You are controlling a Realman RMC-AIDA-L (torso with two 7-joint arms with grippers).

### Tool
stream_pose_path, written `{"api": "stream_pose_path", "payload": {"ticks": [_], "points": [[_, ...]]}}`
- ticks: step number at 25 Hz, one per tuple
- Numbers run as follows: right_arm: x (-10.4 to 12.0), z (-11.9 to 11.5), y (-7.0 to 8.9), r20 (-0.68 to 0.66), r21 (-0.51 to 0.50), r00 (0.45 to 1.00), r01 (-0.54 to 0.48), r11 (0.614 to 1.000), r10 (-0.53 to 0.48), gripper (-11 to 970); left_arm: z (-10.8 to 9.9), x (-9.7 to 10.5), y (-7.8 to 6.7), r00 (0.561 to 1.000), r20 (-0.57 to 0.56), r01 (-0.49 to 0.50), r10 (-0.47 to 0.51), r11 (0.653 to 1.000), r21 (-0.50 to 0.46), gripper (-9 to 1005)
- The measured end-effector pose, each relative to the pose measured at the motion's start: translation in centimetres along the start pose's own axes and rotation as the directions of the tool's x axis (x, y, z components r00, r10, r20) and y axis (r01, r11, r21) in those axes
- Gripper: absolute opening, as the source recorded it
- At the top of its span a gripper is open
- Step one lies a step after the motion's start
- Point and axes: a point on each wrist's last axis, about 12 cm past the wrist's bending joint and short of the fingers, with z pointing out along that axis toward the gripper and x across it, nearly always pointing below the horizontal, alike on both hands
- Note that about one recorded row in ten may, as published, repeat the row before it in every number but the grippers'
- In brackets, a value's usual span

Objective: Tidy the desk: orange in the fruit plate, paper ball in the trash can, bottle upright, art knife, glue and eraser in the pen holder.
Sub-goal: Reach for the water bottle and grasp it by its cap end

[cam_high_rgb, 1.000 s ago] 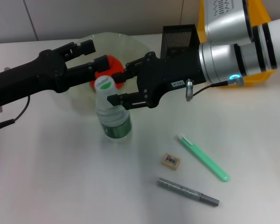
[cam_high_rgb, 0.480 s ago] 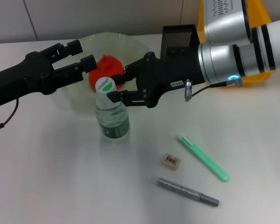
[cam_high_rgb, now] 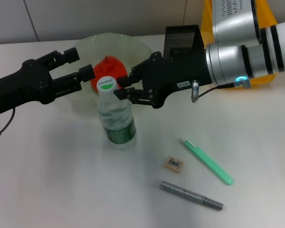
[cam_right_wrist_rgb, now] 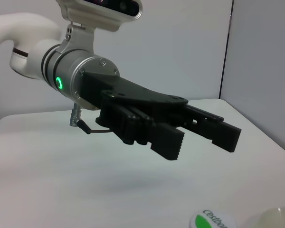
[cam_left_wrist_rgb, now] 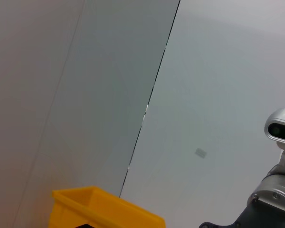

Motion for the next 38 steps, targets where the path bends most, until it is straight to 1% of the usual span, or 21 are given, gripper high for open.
{"api": "stream_pose_path", "payload": {"ticks": [9,14,17,20,22,27,31,35,36,37,38], "points": [[-0.1,-0.9,0.2,0.011,0.022,1.000,0.010,1.000,-0.011,168,-0.1,0.2,0.0,1.000,-0.005,-0.006,0.006,1.000,-0.001,813],[0.0,-1.9,0.4,0.020,0.041,1.000,0.004,0.999,-0.004,74,0.1,0.3,-0.1,1.000,-0.024,-0.012,0.012,1.000,0.005,813],[0.1,-3.0,0.8,0.041,0.033,0.999,-0.006,0.999,0.005,74,0.3,0.7,-0.2,0.998,-0.048,-0.043,0.044,0.999,0.015,813],[0.5,-4.5,1.2,0.095,0.022,0.995,-0.041,0.999,0.039,73,0.5,1.1,-0.4,0.994,-0.060,-0.093,0.095,0.995,0.025,814],[1.0,-5.7,1.4,0.126,0.023,0.990,-0.065,0.998,0.061,133,0.5,1.3,-0.4,0.991,-0.069,-0.117,0.118,0.993,0.026,814],[3.1,-8.4,2.3,0.182,0.018,0.977,-0.114,0.993,0.109,351,0.6,1.8,-0.4,0.984,-0.098,-0.150,0.152,0.988,0.023,814],[5.2,-10.2,3.3,0.214,0.028,0.968,-0.144,0.989,0.134,431,0.9,2.2,-0.3,0.980,-0.110,-0.166,0.166,0.986,0.014,814],[7.3,-11.7,4.4,0.243,0.035,0.959,-0.158,0.987,0.145,512,1.5,2.5,-0.4,0.973,-0.129,-0.188,0.190,0.982,0.030,814],[8.3,-12.4,4.9,0.259,0.047,0.953,-0.175,0.983,0.157,532,2.0,2.6,-0.3,0.971,-0.138,-0.194,0.198,0.980,0.039,814],[8.3,-12.4,4.9,0.259,0.047,0.953,-0.175,0.983,0.157,552,2.0,2.6,-0.3,0.971,-0.138,-0.194,0.198,0.980,0.039,814],[8.8,-12.7,5.1,0.264,0.055,0.950,-0.185,0.981,0.164,572,2.2,2.6,-0.3,0.969,-0.143,-0.197,0.202,0.979,0.044,814]]}}
